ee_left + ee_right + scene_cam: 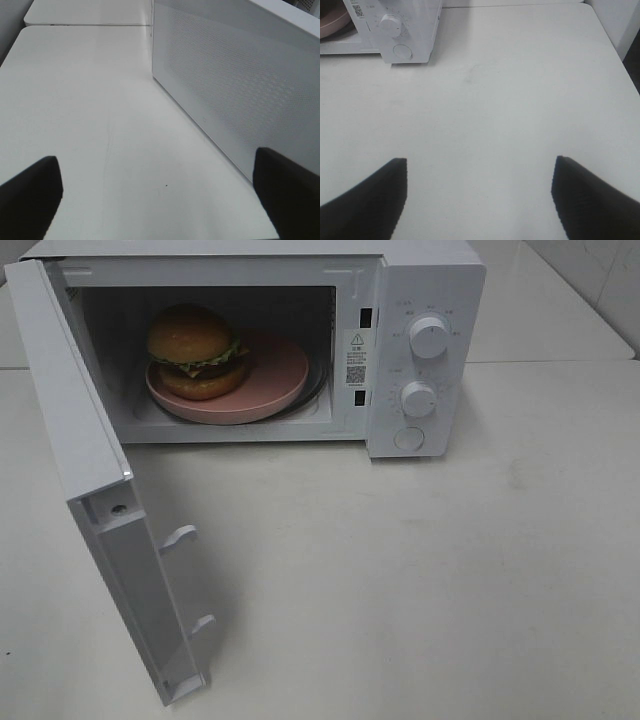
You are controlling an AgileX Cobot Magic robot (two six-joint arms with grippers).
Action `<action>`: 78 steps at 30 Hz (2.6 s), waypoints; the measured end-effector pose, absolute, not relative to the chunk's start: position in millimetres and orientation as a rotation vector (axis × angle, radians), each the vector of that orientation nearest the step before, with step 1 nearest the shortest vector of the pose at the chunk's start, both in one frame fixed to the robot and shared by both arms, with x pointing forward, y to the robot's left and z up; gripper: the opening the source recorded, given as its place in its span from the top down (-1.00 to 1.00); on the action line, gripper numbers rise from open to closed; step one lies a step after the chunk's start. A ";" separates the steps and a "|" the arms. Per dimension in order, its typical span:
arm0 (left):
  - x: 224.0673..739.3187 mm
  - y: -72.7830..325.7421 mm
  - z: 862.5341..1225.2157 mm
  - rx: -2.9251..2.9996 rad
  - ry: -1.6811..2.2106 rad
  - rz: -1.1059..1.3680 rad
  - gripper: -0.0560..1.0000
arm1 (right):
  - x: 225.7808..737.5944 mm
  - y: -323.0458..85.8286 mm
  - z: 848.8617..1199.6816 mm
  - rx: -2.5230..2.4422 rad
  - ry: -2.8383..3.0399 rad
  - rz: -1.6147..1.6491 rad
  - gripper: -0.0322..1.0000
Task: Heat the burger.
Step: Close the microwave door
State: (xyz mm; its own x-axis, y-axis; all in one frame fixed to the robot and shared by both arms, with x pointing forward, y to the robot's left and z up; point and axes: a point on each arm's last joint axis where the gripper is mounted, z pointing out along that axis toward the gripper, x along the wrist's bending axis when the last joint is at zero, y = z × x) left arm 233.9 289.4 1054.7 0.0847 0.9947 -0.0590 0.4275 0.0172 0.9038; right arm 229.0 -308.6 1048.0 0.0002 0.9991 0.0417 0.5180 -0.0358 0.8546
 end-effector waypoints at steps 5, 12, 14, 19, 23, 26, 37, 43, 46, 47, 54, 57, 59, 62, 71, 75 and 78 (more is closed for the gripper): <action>233.9 289.4 1054.7 1.536 1.465 0.866 -0.95 | 229.0 -308.6 1048.0 1.627 1.588 0.939 -0.54; 233.9 289.4 1054.7 1.536 1.465 0.866 -0.95 | 229.0 -308.6 1048.0 1.627 1.588 0.939 -0.54; 233.9 289.4 1054.7 1.536 1.465 0.866 -0.95 | 229.0 -308.6 1048.0 1.627 1.588 0.939 -0.54; 233.9 289.4 1054.7 1.536 1.465 0.866 -0.95 | 229.0 -308.6 1048.0 1.627 1.588 0.939 -0.54; 233.9 289.3 1054.7 1.536 1.465 0.865 -0.95 | 229.0 -308.6 1048.0 1.627 1.588 0.939 -0.54; 233.9 289.3 1054.7 1.536 1.465 0.865 -0.95 | 229.0 -308.6 1048.0 1.627 1.588 0.939 -0.54; 241.1 289.6 1060.9 1.534 1.471 0.861 -0.92 | 229.0 -308.6 1048.0 1.627 1.588 0.939 -0.54; 264.6 291.3 1069.4 1.515 1.484 0.865 -0.57 | 229.0 -308.6 1048.0 1.627 1.588 0.939 -0.54; 278.8 292.4 1072.7 1.507 1.494 0.867 -0.22 | 229.0 -308.6 1048.0 1.627 1.588 0.939 -0.54; 288.2 293.2 1074.2 1.495 1.496 0.873 0.06 | 229.0 -308.6 1048.0 1.627 1.588 0.939 -0.54; 325.1 296.3 1072.6 1.475 1.523 0.882 0.84 | 229.0 -308.6 1048.0 1.627 1.588 0.939 -0.54; 342.1 298.0 1072.4 1.460 1.527 0.896 0.89 | 229.0 -308.6 1048.0 1.627 1.588 0.939 -0.54; 347.8 298.6 1072.9 1.448 1.523 0.907 0.89 | 229.0 -308.6 1048.0 1.627 1.588 0.939 -0.54; 364.2 300.8 1069.8 1.415 1.508 0.945 0.89 | 229.0 -308.6 1048.0 1.627 1.588 0.939 -0.54; 401.7 308.0 1033.1 1.369 1.459 1.085 0.89 | 229.1 -308.6 1048.1 1.625 1.587 0.941 -0.54; 417.8 310.1 1010.8 1.371 1.387 1.180 0.89 | 229.1 -308.6 1048.1 1.625 1.587 0.941 -0.54; 431.5 307.6 997.2 1.410 1.323 1.197 0.89 | 229.1 -308.6 1048.1 1.625 1.587 0.941 -0.54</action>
State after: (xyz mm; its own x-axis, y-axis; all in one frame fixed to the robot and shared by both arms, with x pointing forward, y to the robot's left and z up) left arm 431.5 307.6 997.2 -0.0138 0.9956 0.0931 0.1927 -0.0887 0.9772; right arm 229.1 -308.6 1048.1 0.0000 0.9991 0.0419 0.5163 -0.0358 0.8557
